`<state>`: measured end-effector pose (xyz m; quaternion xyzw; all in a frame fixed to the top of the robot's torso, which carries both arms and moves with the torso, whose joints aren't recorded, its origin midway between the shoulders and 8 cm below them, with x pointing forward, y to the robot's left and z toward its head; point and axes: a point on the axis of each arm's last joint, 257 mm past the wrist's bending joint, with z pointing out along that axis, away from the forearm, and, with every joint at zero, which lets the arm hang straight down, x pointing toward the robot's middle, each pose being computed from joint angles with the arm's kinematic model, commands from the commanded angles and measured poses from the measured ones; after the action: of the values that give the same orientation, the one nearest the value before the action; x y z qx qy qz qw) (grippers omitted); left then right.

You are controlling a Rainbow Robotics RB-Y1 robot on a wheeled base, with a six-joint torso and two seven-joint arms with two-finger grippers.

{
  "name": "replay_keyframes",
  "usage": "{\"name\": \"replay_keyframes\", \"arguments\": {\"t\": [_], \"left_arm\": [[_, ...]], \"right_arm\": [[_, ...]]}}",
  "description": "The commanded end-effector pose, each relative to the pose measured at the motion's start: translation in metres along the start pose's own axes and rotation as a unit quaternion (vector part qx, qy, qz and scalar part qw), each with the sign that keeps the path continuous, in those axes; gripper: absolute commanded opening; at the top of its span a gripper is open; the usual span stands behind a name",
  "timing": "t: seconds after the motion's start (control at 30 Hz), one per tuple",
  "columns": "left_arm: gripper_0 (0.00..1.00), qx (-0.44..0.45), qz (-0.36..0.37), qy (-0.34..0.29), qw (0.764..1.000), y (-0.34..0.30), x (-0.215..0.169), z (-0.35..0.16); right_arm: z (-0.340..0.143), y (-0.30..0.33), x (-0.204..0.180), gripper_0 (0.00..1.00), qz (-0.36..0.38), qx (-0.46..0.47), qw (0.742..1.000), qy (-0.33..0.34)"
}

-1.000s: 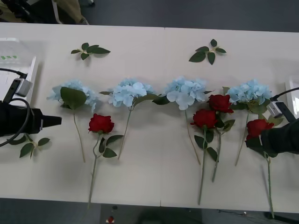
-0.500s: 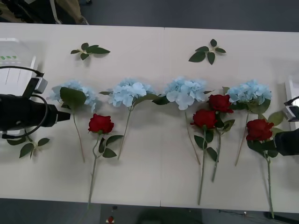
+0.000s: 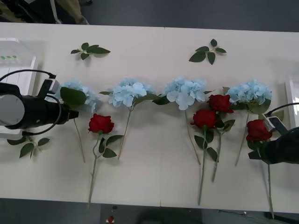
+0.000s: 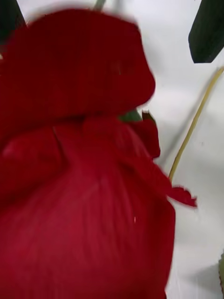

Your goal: Put the red flowers into the right box and the blue flowers into the left box

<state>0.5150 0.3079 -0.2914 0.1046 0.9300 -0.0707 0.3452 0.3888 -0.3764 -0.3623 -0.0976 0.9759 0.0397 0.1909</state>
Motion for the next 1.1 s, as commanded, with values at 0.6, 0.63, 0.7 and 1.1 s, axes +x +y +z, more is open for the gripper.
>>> {"name": "replay_keyframes", "arguments": {"t": [0.6, 0.63, 0.7, 1.1], "left_arm": [[0.07, -0.028, 0.044, -0.028, 0.998, -0.009, -0.033, 0.035], [0.02, -0.029, 0.045, -0.027, 0.998, -0.008, -0.032, 0.036], [0.01, -0.030, 0.046, -0.027, 0.998, -0.008, -0.033, 0.035], [0.00, -0.040, 0.051, -0.027, 0.998, -0.002, -0.033, 0.034]], "right_arm": [[-0.005, -0.029, -0.031, 0.00, 0.001, 0.031, 0.999, -0.030], [-0.011, -0.025, -0.035, 0.00, 0.006, 0.022, 0.999, -0.032], [-0.023, -0.016, -0.041, 0.00, 0.018, 0.004, 0.999, -0.029], [-0.167, -0.012, -0.103, 0.00, 0.134, -0.104, 0.983, -0.072]]}}
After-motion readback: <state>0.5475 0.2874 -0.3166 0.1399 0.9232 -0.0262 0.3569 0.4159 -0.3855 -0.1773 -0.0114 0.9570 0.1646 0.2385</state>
